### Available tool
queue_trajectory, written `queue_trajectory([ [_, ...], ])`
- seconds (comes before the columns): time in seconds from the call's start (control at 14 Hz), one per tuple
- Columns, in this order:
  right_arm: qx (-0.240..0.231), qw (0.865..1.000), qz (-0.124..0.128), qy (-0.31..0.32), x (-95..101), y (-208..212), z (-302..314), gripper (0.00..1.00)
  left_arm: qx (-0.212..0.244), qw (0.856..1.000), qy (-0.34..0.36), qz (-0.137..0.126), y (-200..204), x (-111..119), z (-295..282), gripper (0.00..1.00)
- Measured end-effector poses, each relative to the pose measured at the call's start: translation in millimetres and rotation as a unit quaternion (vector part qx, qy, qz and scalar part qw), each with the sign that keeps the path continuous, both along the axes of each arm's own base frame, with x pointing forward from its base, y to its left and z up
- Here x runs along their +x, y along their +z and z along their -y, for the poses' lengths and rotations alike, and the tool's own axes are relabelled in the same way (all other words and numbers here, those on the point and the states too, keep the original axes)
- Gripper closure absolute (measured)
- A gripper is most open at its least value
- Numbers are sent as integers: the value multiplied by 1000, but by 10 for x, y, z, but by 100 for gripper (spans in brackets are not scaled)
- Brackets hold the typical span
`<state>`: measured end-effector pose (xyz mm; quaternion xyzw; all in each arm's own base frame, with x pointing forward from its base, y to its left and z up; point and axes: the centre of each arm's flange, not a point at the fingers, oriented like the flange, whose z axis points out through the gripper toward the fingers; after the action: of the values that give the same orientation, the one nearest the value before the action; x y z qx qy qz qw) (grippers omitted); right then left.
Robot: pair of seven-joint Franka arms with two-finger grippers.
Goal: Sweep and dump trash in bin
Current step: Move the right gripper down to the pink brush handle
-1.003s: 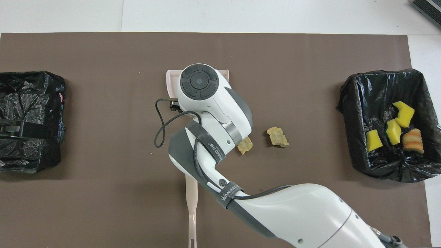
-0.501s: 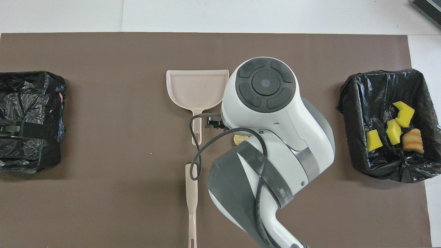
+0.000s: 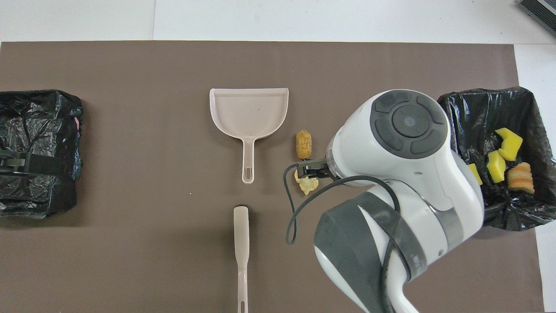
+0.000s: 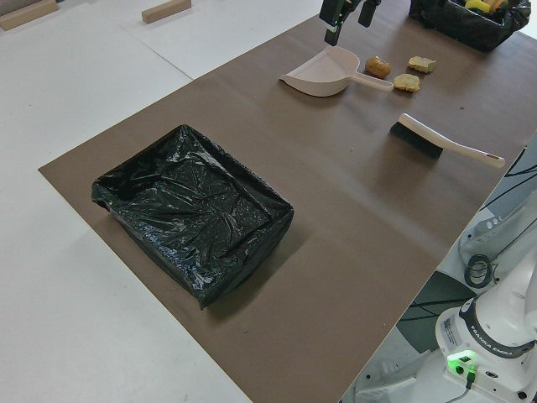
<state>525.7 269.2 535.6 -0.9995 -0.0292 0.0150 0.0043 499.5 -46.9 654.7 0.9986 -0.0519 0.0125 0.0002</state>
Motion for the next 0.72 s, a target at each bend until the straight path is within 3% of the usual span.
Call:
queue_trajectory([
  [0.21,40,999,-9,-8,-138,-123,-84,0,0,1000,0,0,0,0,0,0],
  [0.57,46,999,14,-22,-1075,-540,-681,0,0,1000,0,0,0,0,0,0],
  [0.72,46,998,14,-31,-1309,-661,-854,0,0,1000,0,0,0,0,0,0],
])
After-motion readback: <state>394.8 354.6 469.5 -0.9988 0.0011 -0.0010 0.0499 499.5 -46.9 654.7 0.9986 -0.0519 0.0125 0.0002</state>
